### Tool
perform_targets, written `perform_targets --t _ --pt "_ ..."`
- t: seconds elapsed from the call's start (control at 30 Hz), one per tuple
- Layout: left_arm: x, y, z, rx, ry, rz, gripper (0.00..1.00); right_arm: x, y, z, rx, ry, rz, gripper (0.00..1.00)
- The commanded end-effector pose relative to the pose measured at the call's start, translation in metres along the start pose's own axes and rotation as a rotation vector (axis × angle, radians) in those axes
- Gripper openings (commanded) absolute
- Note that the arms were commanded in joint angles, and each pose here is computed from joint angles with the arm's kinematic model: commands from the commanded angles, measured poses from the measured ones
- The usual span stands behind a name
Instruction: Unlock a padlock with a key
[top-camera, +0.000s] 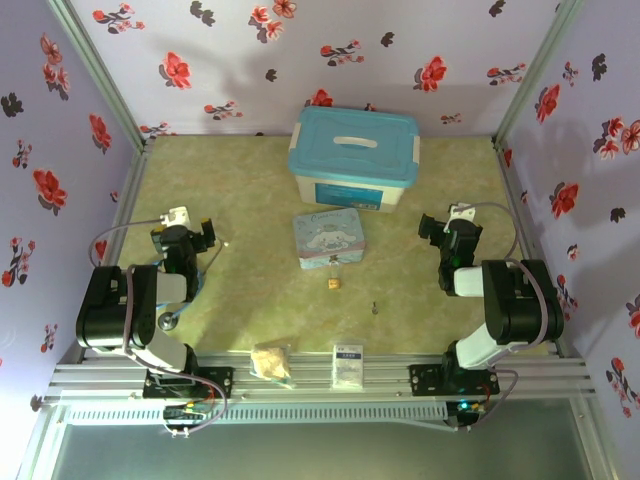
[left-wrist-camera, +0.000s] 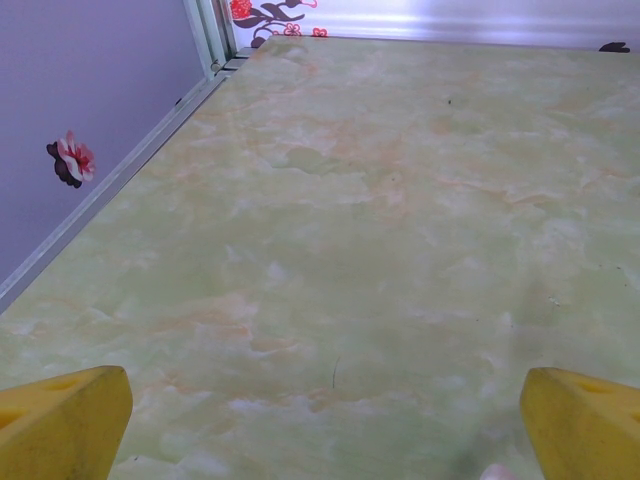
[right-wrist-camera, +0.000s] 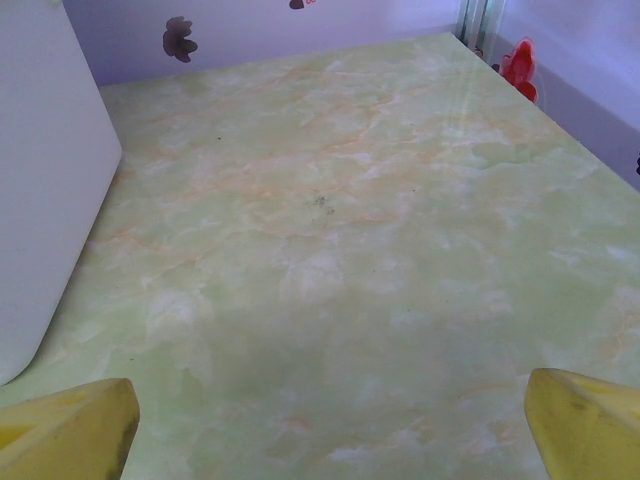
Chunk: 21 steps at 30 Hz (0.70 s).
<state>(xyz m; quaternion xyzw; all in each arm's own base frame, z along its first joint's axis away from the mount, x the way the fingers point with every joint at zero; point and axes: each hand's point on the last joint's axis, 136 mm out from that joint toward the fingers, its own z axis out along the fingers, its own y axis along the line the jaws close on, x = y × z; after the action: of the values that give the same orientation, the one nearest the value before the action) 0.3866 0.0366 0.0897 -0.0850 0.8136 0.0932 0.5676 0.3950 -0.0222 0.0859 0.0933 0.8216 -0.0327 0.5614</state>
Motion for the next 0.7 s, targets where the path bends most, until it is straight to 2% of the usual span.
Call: perform_targets --t 0.0,0.57,0.67 --pt "-0.010 -0.001 0.003 0.006 -0.030 0.006 1.00 -0.002 0.000 0.000 -0.003 -0.007 -0.008 0.99" --pt "-0.010 0.000 0.002 0.005 -0.032 0.006 1.00 -0.001 0.000 0.000 -0.006 -0.009 -0.007 0.99" --pt "-0.023 0.002 -0.003 -0.004 -0.032 0.002 1.00 -0.007 0.004 -0.003 -0.026 -0.012 -0.011 0.99"
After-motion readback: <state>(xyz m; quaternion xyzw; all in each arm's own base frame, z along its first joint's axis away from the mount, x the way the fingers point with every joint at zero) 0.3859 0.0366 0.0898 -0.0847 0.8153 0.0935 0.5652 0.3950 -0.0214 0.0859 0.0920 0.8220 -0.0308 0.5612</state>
